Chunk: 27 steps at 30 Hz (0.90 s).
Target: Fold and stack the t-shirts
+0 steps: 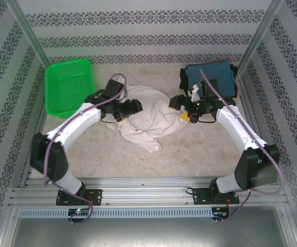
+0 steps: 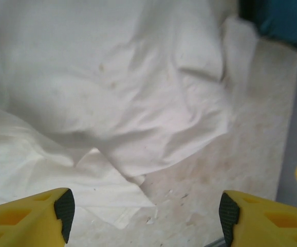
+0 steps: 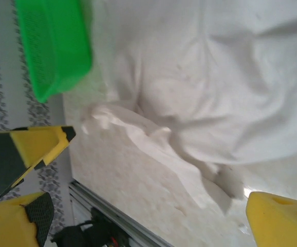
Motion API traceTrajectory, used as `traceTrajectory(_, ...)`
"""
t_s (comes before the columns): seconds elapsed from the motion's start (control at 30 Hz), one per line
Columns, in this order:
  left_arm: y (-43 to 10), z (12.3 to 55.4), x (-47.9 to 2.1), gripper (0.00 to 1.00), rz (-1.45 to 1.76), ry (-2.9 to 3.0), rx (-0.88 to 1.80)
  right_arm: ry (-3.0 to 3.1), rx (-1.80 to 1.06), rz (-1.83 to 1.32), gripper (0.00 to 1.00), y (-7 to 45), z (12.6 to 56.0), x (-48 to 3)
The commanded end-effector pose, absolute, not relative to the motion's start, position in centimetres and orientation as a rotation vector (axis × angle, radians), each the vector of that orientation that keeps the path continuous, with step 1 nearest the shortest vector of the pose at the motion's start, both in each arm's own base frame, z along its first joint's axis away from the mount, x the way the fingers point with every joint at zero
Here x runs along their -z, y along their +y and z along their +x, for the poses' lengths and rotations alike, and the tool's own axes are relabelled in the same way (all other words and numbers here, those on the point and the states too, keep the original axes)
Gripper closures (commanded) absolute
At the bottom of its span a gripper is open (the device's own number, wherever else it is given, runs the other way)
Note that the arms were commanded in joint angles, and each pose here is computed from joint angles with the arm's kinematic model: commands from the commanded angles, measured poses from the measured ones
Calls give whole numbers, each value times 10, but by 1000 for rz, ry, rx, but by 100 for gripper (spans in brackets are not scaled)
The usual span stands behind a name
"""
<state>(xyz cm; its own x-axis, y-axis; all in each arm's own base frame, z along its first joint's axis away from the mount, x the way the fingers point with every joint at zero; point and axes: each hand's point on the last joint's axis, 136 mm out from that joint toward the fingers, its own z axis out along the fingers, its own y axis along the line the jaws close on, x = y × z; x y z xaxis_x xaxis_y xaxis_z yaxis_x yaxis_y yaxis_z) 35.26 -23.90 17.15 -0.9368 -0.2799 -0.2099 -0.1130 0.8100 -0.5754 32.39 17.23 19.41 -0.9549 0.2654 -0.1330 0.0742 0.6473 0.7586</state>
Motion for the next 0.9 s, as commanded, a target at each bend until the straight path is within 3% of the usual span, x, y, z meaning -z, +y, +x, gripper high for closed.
traceTrajectory(0.0,-296,341,-180,27,-121,2767,915,2691,-1156,249,3,163,313,-168)
traceTrajectory(0.2,-309,328,-123,35,-29,2965,713,2646,-1138,224,2,160,315,-167)
traceTrajectory(0.87,-345,258,-78,36,350,3218,523,2629,-1093,232,2,138,320,-160)
